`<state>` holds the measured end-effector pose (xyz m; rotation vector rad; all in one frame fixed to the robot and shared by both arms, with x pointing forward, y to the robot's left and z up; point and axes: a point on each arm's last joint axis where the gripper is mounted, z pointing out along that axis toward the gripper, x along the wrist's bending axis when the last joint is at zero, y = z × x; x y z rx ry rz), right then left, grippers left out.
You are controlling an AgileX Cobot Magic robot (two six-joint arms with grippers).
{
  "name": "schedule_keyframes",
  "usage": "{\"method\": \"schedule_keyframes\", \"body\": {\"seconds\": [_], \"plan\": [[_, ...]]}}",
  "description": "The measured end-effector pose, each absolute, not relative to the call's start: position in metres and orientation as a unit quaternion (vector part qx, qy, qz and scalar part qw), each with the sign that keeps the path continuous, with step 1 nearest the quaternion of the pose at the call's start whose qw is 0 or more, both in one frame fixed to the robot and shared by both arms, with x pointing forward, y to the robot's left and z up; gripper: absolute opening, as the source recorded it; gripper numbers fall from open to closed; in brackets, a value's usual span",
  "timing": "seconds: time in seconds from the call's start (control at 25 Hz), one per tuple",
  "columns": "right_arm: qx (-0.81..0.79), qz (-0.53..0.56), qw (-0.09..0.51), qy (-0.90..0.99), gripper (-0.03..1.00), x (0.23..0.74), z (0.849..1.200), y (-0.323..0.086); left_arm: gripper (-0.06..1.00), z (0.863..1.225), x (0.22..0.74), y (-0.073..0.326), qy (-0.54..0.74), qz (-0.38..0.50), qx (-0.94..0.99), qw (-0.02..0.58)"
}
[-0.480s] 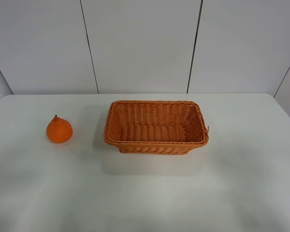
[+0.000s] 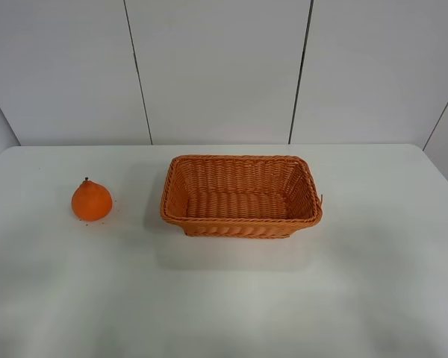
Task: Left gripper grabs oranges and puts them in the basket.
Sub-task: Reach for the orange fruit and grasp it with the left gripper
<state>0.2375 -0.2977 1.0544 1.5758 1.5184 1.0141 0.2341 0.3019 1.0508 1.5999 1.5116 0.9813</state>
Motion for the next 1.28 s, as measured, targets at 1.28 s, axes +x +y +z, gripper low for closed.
{"method": "schedule_keyframes", "body": {"seconds": [1.28], "plan": [[0.610, 0.393, 0.357, 0.588, 0.69, 0.237, 1.054, -0.298, 1.00, 1.083, 0.313, 0.295, 0.603, 0.292, 0.675, 0.310]]}}
